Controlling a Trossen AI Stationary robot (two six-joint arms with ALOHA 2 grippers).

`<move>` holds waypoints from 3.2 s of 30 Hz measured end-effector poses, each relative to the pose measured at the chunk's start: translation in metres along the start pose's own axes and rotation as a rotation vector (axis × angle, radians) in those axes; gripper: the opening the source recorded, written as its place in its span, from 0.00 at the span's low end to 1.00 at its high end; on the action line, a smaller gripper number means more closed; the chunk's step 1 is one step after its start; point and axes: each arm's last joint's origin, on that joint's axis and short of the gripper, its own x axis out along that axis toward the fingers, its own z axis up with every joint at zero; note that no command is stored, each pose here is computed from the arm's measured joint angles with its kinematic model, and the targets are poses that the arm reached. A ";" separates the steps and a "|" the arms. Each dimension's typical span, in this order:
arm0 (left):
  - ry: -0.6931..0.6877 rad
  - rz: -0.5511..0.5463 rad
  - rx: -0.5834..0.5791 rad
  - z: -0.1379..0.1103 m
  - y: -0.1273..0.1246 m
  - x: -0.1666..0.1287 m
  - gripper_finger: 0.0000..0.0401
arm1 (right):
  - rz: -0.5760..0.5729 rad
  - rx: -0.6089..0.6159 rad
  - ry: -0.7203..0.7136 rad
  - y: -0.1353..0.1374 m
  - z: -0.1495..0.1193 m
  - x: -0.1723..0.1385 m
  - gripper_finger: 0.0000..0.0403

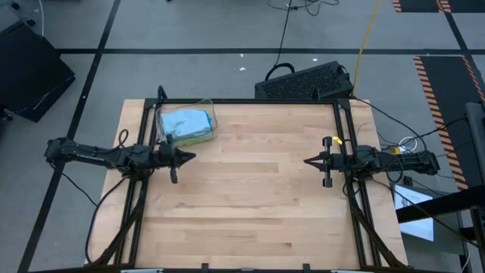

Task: Fold microfiber towels
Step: Return to Home Position

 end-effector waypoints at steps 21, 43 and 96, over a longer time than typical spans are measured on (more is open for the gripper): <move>-0.149 0.009 0.116 -0.013 0.008 -0.018 0.00 | 0.000 0.000 0.000 0.000 0.000 0.000 0.00; -0.203 -0.077 0.217 -0.010 0.006 -0.023 0.00 | -0.001 0.001 -0.003 0.000 0.000 0.000 0.00; -0.184 -0.124 0.170 -0.010 0.013 -0.020 0.02 | -0.001 0.000 -0.004 0.000 0.000 0.000 0.00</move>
